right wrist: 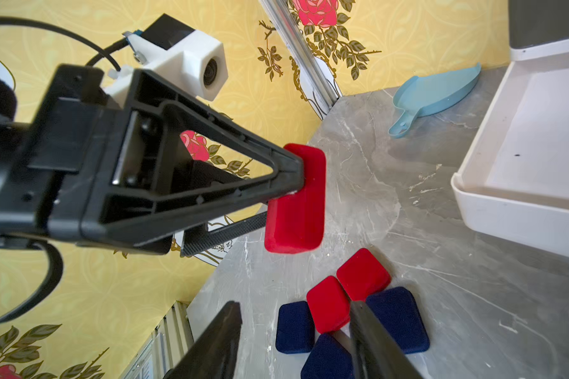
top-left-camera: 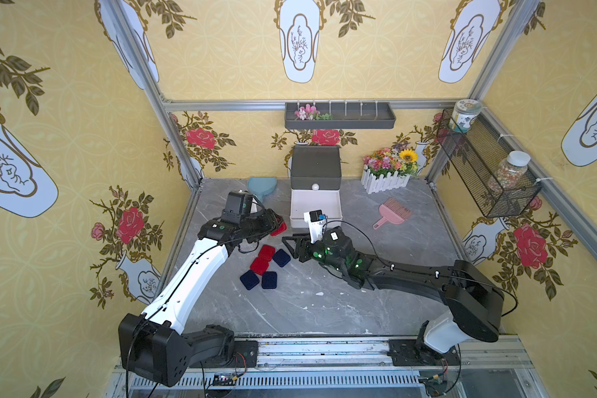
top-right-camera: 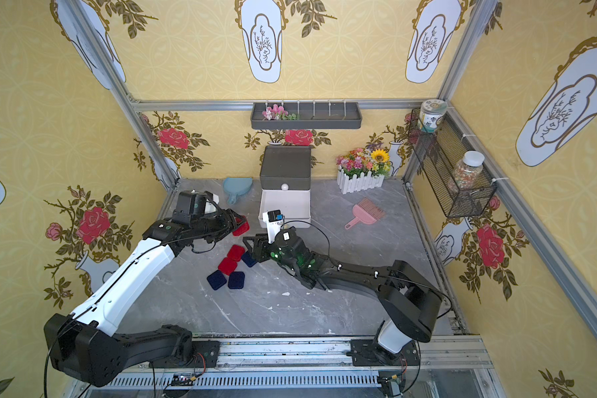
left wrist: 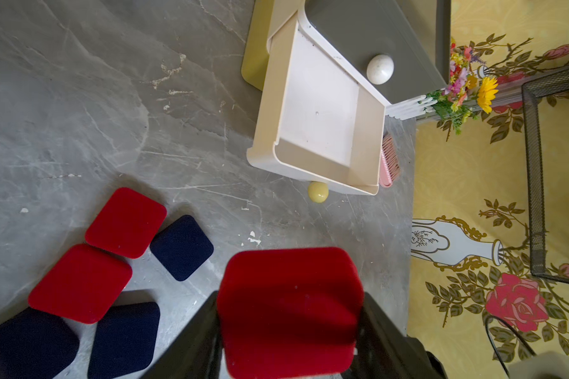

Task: Place the brooch boxes into the drawer by color
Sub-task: Place the brooch box in the drawer.

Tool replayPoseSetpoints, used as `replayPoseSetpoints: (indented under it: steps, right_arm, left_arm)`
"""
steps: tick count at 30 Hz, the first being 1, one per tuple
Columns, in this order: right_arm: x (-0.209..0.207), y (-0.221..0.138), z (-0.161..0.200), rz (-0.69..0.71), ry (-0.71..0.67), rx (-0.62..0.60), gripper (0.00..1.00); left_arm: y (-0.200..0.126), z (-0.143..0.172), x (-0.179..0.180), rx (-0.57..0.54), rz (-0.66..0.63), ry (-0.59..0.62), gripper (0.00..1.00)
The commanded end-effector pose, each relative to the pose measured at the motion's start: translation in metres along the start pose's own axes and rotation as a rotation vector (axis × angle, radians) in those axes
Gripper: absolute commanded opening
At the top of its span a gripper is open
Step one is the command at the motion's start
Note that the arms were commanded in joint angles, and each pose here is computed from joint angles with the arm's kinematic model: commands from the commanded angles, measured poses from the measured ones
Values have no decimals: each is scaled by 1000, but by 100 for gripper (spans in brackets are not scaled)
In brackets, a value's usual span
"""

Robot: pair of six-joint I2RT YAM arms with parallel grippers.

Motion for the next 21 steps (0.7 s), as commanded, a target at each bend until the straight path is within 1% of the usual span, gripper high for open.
replayPoseSetpoints:
  steps: [1, 9, 13, 15, 17, 19, 20, 21]
  right_arm:
    - [6, 8, -10, -20, -21, -51, 54]
    - [12, 26, -15, -33, -15, -64, 54]
    - [11, 31, -18, -26, -9, -79, 49]
    - [10, 32, -18, -19, -6, -92, 43]
    - [8, 31, -20, -18, 2, -108, 40]
    - [8, 32, -20, -27, 5, -107, 28]
    - [8, 32, -20, -26, 6, -105, 25]
    - [7, 32, -19, -24, 8, -103, 24]
  left_arm:
    - [1, -1, -2, -6, 18, 7, 57]
    - [0, 0, -2, -7, 18, 12, 57]
    - [-1, 1, -2, -9, 17, 17, 57]
    - [-1, 1, -3, -10, 18, 20, 58]
    - [-2, 1, -2, -11, 17, 22, 58]
    - [-1, 1, -2, -8, 15, 24, 58]
    - [-1, 2, -1, -8, 14, 23, 59]
    - [-1, 2, -1, -7, 13, 23, 60]
Point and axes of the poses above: each gripper's point midway between its finger pads, its own y axis out along the fingers, its own x axis along the line the jaws close on, z = x × y, the point moved 8 cm from there along -y, back along the fingers, and after that the axes turned 8 degrees about y, right-handed, at the moved point
